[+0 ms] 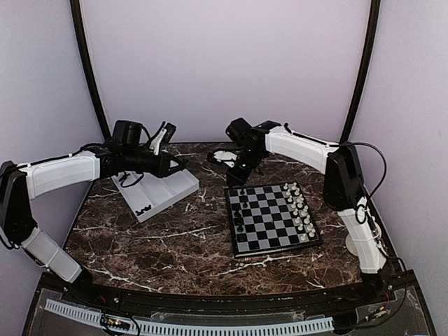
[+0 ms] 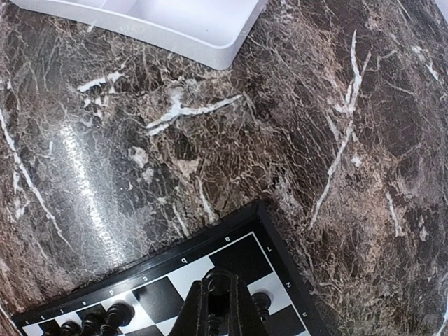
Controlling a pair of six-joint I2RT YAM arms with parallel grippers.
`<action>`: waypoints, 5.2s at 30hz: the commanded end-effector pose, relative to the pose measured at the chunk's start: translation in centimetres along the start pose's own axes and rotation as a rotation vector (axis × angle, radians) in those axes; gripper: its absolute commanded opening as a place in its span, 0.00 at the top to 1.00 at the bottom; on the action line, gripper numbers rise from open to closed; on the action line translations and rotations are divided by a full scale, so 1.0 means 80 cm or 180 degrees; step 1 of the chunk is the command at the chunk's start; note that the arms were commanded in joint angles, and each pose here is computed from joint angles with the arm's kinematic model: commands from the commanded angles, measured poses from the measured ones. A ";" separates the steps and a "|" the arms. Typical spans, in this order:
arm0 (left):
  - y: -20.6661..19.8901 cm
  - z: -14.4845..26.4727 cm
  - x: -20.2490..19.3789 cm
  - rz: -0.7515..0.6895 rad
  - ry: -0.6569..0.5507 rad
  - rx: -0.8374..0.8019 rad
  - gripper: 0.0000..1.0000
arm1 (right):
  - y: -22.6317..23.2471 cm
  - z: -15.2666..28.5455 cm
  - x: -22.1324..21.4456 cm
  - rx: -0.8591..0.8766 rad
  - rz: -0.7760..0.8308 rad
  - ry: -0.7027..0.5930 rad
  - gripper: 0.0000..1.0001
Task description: Set up the chess pieces on the board
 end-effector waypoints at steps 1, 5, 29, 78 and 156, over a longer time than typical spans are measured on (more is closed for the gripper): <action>-0.002 0.012 0.010 -0.0037 -0.0107 0.0072 1.00 | 0.001 -0.005 0.004 -0.0218 0.0087 0.0055 1.00; 0.001 0.013 0.009 -0.0017 -0.0094 0.0094 1.00 | -0.001 -0.012 -0.001 -0.0250 0.0078 0.0118 1.00; 0.001 0.012 0.009 -0.0002 -0.0082 0.0062 0.99 | -0.005 -0.039 -0.008 -0.0230 -0.0030 0.0198 0.93; 0.001 0.008 0.007 0.0024 -0.0040 0.0003 0.99 | -0.008 -0.001 0.004 -0.0393 -0.0091 0.0036 0.66; -0.079 -0.048 -0.010 0.0243 0.0388 -0.1521 0.74 | 0.131 0.127 -0.029 0.0478 0.1525 -0.0494 0.99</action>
Point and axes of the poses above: each gripper's point midway between its finger pads, its own z axis back along the fingers, its own y axis along the line the jaws close on, x = y × z, the point moved 7 cm from there along z, back along the fingers, and after that the axes turned 15 degrees about -z, right-handed, at the moved point
